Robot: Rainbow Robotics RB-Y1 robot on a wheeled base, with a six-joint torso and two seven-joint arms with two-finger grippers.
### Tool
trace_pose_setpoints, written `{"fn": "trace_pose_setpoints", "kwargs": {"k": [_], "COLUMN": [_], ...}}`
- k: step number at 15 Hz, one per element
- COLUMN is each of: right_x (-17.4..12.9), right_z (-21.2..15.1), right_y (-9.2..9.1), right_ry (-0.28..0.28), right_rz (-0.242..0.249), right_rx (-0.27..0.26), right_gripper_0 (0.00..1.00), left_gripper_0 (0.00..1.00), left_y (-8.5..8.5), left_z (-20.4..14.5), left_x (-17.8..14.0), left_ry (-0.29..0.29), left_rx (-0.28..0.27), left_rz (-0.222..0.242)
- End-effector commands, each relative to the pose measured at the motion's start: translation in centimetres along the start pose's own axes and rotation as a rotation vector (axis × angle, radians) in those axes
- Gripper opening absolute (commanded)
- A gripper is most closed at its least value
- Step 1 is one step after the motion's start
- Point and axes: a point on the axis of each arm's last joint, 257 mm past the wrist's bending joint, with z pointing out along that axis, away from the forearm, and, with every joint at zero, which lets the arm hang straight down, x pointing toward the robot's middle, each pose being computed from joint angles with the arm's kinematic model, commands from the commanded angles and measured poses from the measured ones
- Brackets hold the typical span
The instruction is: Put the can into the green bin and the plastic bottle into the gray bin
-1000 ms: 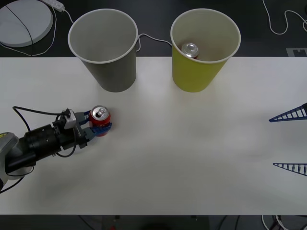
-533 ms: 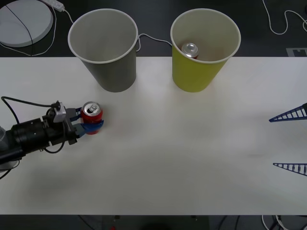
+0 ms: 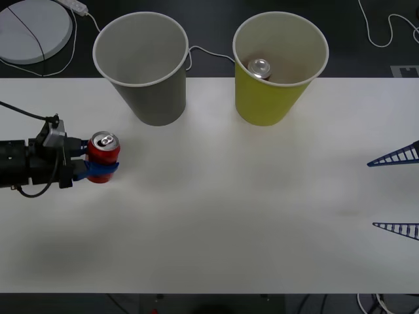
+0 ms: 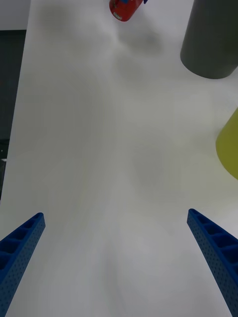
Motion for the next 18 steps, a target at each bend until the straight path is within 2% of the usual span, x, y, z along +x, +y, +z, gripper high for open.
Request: {"fn": "trace_pose_setpoints", "kwargs": {"k": [1,6,11,15,18], "right_x": [0.0,0.0,0.0,0.0,0.0], "right_z": [0.0,0.0,0.0,0.0,0.0], "right_y": [0.0,0.0,0.0,0.0,0.0], "right_ry": [0.0,0.0,0.0,0.0,0.0], "right_rz": [0.0,0.0,0.0,0.0,0.0], "right_rx": [0.0,0.0,0.0,0.0,0.0], "right_gripper_0": [1.0,1.0,1.0,1.0,1.0], "left_gripper_0": [0.0,0.0,0.0,0.0,0.0], "left_y": [0.3,0.5,0.6,-0.8,-2.8], "left_z": [-1.7,-4.1,-5.6,-5.6,-5.3], "left_x": [-1.4,-4.0,-7.4,-10.5,-13.7], "left_ry": [0.063,0.173,0.317,0.393,0.428], "left_rx": [0.02,0.033,0.0,-0.03,-0.014], "left_rz": [-0.009,-0.015,0.029,0.043,0.044]}}
